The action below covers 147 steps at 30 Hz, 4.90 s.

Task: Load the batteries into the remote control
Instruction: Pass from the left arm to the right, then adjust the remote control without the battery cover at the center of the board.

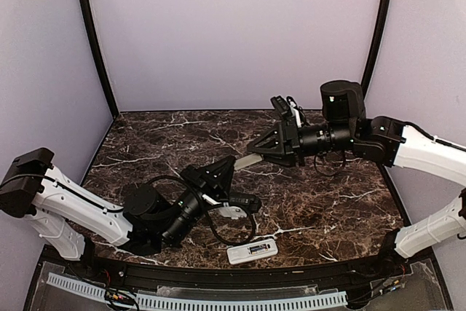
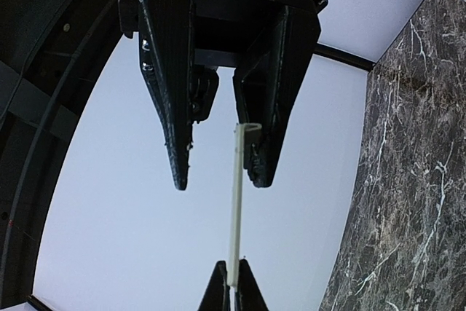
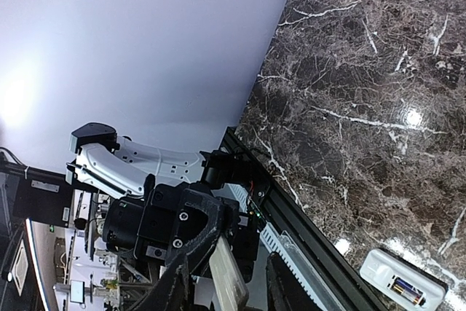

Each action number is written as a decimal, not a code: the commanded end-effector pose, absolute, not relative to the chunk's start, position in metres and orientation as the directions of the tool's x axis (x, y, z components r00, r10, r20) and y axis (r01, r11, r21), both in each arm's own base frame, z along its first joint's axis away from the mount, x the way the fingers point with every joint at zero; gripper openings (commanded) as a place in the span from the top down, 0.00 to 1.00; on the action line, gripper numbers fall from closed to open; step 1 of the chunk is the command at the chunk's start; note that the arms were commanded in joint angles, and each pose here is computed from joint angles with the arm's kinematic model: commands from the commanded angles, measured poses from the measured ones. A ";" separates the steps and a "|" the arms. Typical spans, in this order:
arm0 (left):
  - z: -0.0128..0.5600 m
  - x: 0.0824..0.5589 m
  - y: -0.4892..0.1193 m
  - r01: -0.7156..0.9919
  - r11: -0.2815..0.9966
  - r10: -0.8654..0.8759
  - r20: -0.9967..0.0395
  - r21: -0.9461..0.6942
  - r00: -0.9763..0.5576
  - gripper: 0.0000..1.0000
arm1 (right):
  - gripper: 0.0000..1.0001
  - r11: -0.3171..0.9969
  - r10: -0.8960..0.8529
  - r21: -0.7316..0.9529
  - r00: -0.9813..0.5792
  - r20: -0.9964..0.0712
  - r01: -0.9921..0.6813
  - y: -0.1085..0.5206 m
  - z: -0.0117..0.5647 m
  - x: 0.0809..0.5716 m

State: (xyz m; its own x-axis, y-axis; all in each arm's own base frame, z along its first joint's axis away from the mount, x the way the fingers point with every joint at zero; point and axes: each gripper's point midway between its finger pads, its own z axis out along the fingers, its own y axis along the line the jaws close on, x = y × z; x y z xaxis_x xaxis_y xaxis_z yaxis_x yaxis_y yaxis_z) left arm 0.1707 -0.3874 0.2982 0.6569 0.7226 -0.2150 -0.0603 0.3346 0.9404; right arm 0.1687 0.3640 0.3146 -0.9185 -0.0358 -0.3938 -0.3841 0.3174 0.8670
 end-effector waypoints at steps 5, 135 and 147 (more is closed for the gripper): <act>0.332 0.173 -0.376 -0.096 0.469 0.698 -0.303 0.878 0.648 1.00 | 0.69 0.286 -0.063 0.881 -0.925 -0.375 -0.377 0.363 0.319 0.159; -0.031 0.085 -0.377 0.914 0.400 0.781 -0.497 -0.069 -0.379 0.81 | 1.00 0.376 -0.181 0.862 -0.939 -0.291 -0.339 0.322 0.064 0.095; -0.033 0.085 -0.375 0.915 0.397 0.787 -0.489 -0.066 -0.376 0.83 | 1.00 0.407 -0.168 0.860 -0.951 -0.259 -0.307 0.320 0.058 0.094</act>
State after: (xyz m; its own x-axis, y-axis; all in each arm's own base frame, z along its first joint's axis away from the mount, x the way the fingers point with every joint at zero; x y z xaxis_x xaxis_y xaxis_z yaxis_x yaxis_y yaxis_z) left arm 0.0940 -0.4198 0.0181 -0.3324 0.6647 -0.6691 0.9260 0.3646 -0.0978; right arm 0.0930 0.3177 0.0542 -0.9518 -0.1796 -0.2488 -0.3027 0.4167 0.8572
